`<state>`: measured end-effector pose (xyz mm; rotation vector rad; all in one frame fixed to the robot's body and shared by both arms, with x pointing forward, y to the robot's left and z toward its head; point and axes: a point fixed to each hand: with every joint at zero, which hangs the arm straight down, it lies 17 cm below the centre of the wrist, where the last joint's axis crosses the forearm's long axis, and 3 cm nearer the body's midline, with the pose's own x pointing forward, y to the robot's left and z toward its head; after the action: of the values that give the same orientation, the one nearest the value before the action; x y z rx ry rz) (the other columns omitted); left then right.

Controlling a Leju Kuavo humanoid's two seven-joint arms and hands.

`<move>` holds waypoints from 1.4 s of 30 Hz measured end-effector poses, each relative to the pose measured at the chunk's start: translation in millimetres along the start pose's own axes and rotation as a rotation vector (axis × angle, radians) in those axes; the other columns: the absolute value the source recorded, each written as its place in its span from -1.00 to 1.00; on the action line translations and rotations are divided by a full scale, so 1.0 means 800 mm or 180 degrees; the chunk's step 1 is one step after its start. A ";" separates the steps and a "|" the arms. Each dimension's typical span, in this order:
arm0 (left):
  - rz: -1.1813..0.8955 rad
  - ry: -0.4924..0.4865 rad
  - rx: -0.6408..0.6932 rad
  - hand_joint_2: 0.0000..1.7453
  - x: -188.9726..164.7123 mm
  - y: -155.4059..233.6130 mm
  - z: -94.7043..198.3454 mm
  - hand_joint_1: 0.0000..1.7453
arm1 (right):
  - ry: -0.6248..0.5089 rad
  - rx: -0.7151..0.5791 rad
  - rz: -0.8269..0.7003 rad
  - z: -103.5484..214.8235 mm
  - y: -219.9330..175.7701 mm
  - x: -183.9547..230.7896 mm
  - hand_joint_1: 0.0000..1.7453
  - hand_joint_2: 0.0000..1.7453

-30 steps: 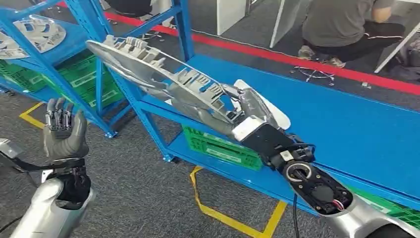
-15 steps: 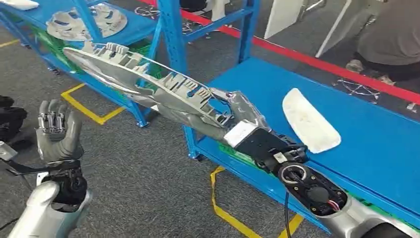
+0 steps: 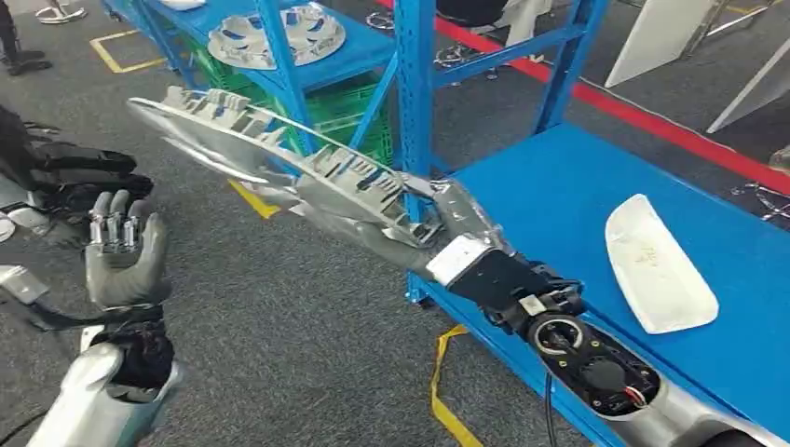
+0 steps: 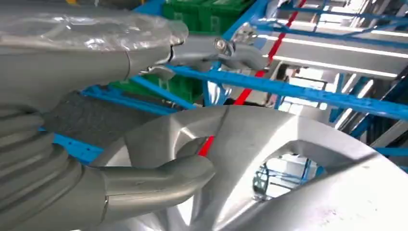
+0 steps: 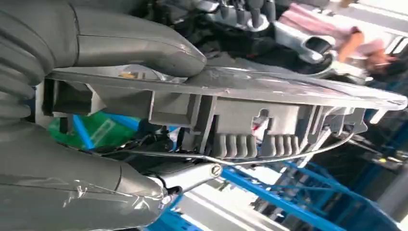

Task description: Take the parts from the cabinet and place them on the table.

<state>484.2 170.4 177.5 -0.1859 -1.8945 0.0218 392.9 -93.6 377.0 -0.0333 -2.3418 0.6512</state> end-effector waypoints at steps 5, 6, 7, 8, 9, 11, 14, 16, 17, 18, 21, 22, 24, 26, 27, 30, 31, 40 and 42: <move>0.0005 0.0020 0.0003 1.00 -0.003 0.000 0.003 -1.00 | 0.0003 0.0015 -0.0011 0.001 0.003 0.000 1.00 1.00; 0.0004 0.0018 0.0003 1.00 -0.003 0.000 0.003 -1.00 | 0.0001 0.0014 -0.0013 0.001 0.003 0.001 1.00 1.00; 0.0004 0.0013 0.0002 1.00 -0.002 0.000 0.002 -1.00 | -0.0003 0.0011 -0.0014 0.001 0.003 0.002 1.00 1.00; 0.0006 -0.0001 0.0000 1.00 0.000 0.000 0.001 -1.00 | -0.0008 0.0010 -0.0018 0.000 0.003 0.002 1.00 1.00; 0.0010 -0.0010 -0.0002 1.00 0.002 -0.001 0.000 -1.00 | -0.0020 0.0006 -0.0014 -0.001 0.002 0.004 1.00 1.00; 0.0014 -0.0018 -0.0005 1.00 0.003 -0.002 0.000 -1.00 | -0.0025 0.0004 -0.0038 -0.002 0.002 0.005 1.00 1.00; 0.0016 -0.0029 -0.0013 1.00 0.005 -0.003 0.000 -1.00 | -0.0018 0.0004 -0.0055 -0.002 0.002 0.005 1.00 1.00; 0.0021 -0.0031 -0.0015 1.00 0.006 -0.004 -0.001 -1.00 | -0.0023 0.0005 -0.0056 -0.002 0.002 0.005 1.00 1.00; 0.0022 -0.0023 -0.0014 1.00 0.005 -0.004 -0.001 -1.00 | -0.0021 0.0005 -0.0061 -0.002 0.002 0.005 1.00 1.00; 0.0023 -0.0016 -0.0013 1.00 0.004 -0.004 0.000 -1.00 | -0.0013 0.0007 -0.0074 -0.001 0.003 0.004 1.00 1.00; 0.0022 -0.0013 -0.0013 1.00 0.004 -0.004 0.000 -1.00 | 0.0007 0.0012 -0.0076 0.000 0.004 0.001 1.00 1.00; 0.0025 -0.0016 -0.0014 1.00 0.004 -0.004 0.000 -1.00 | 0.0002 0.0009 -0.0077 0.000 0.004 0.001 1.00 1.00; 0.0026 -0.0025 -0.0020 1.00 0.006 -0.005 -0.002 -1.00 | 0.0001 0.0009 -0.0078 0.000 0.004 0.001 1.00 1.00; 0.0035 -0.0025 -0.0025 1.00 0.006 -0.006 -0.001 -1.00 | -0.0017 0.0002 -0.0071 -0.002 0.003 0.002 1.00 1.00; 0.0035 -0.0029 -0.0026 1.00 0.006 -0.006 -0.001 -1.00 | -0.0014 0.0002 -0.0071 -0.002 0.003 0.001 1.00 1.00; 0.0028 -0.0076 -0.0047 1.00 0.011 -0.005 -0.005 -1.00 | -0.0023 -0.0025 -0.0090 -0.003 0.001 0.001 1.00 1.00; 0.0034 -0.0093 -0.0059 1.00 0.013 -0.006 -0.007 -1.00 | -0.0033 -0.0036 -0.0098 -0.003 0.000 0.001 1.00 1.00; 0.0049 -0.0138 -0.0085 1.00 0.016 -0.008 -0.010 -1.00 | -0.0008 -0.0037 -0.0092 -0.002 0.001 -0.006 1.00 1.00; 0.0046 -0.0138 -0.0090 1.00 0.015 -0.008 -0.011 -1.00 | -0.0005 -0.0035 -0.0092 -0.002 0.002 -0.007 1.00 1.00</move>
<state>487.9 165.2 192.5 -0.2200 -1.9374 0.0092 397.7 -92.7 373.6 -0.0038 -2.3431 0.6243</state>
